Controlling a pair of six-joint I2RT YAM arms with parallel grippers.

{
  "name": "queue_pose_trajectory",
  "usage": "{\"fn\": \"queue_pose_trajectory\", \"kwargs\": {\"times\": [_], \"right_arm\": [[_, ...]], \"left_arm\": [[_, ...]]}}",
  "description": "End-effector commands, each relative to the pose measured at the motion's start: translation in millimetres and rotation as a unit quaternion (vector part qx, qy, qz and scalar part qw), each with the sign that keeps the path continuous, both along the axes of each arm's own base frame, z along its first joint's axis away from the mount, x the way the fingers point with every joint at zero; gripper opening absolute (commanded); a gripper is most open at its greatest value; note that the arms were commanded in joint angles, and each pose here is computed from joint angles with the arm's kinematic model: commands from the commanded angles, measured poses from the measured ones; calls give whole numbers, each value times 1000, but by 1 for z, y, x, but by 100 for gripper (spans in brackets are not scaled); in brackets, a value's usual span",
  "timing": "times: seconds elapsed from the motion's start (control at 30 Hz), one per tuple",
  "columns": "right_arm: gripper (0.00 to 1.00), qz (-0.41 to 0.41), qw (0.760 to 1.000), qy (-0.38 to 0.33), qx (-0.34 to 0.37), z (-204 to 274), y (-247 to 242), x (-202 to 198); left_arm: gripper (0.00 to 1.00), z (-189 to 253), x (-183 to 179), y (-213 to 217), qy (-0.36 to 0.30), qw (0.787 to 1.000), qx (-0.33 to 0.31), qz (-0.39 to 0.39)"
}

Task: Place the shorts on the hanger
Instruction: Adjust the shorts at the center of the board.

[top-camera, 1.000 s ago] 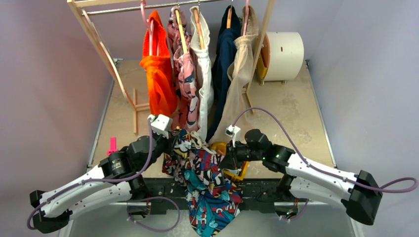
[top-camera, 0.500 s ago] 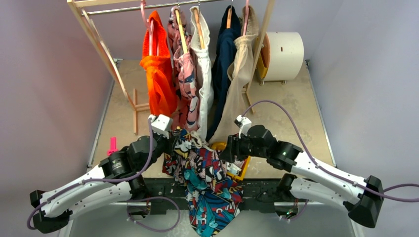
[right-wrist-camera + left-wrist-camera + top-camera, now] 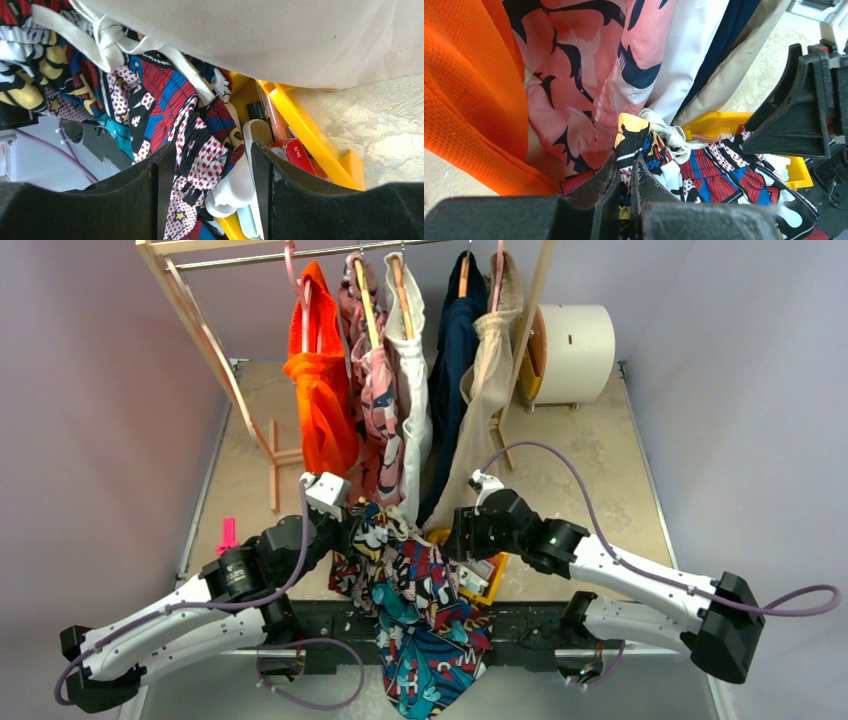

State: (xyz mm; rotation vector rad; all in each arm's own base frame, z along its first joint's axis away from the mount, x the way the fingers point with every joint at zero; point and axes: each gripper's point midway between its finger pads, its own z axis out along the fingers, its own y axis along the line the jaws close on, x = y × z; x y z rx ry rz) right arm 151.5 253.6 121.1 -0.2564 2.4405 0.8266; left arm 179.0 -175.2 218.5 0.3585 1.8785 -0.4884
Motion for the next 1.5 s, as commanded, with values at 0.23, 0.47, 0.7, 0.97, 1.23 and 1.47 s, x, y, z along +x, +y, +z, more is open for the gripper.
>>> {"fn": "queue_pose_trajectory", "kwargs": {"times": [0.23, 0.47, 0.7, 0.97, 1.23, 1.47], "right_arm": [[29, -9, 1000, -19, 18, 10, 18, 17], [0, 71, 953, -254, 152, 163, 14, 15], [0, 118, 848, -473, 206, 349, -29, -19], [0, 66, 667, -676, 306, 538, -92, -67], [0, -17, 779, -600, 181, 445, -73, 11], [0, -87, 708, -672, 202, 545, -115, -1]], "left_arm": [[0, 14, 1, -4, -13, 999, -32, -2], [0, 77, -17, -1, -40, 993, -104, -41], [0, 263, -66, 52, -198, 947, -229, -111], [0, 389, -93, 76, -303, 903, -270, -143], [0, 301, -67, 57, -241, 929, -258, -107], [0, 372, -63, 48, -304, 915, -239, -114]]}}
